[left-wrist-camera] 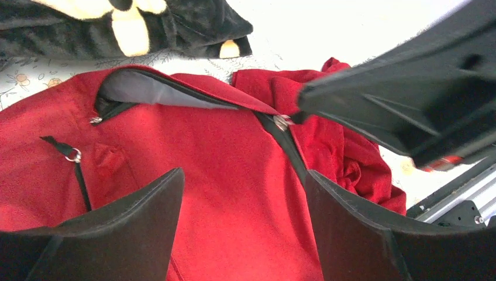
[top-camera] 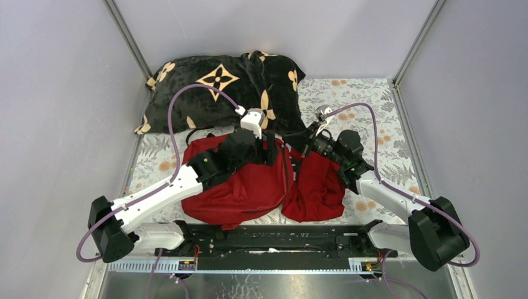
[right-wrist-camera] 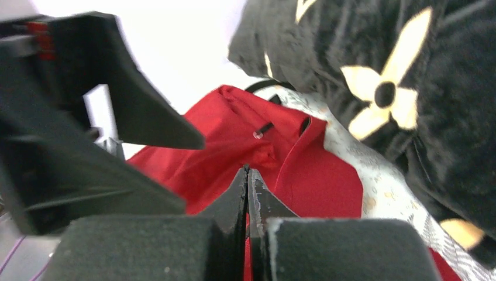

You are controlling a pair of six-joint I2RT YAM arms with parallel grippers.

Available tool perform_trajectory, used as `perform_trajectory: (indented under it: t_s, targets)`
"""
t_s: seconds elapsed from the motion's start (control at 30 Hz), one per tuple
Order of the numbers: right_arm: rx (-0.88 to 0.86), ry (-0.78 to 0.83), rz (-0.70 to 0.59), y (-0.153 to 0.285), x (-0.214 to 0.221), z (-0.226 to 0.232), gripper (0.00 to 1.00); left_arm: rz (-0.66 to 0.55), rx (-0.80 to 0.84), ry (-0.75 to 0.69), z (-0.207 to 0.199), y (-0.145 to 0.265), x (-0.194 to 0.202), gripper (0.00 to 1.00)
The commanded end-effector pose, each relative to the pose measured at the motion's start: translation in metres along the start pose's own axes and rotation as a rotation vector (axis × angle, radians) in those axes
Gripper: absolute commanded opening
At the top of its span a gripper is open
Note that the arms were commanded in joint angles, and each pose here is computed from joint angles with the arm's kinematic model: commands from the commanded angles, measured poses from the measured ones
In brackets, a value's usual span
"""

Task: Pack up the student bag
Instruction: Zip the student bag at the center of the board.

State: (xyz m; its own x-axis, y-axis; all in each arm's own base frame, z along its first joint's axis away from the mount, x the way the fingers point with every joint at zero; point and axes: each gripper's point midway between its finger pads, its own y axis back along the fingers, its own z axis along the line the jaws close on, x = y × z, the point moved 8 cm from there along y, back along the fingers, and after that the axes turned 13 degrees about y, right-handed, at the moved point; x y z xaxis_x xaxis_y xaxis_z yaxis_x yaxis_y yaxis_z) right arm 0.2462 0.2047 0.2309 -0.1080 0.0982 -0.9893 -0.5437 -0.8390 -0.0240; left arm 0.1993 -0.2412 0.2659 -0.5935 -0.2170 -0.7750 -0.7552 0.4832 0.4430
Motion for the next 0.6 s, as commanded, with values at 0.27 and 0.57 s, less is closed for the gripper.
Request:
perform_trajectory:
  t_s: [0.27, 0.57]
  targets:
    - [-0.198, 0.029, -0.185, -0.011, -0.070, 0.023, 0.00, 0.052, 0.361, -0.149, -0.007, 0.009, -0.002, 0.89]
    - [-0.223, -0.017, -0.117, -0.014, -0.061, 0.023, 0.00, -0.039, 0.438, -0.178, -0.005, -0.017, 0.011, 0.88]
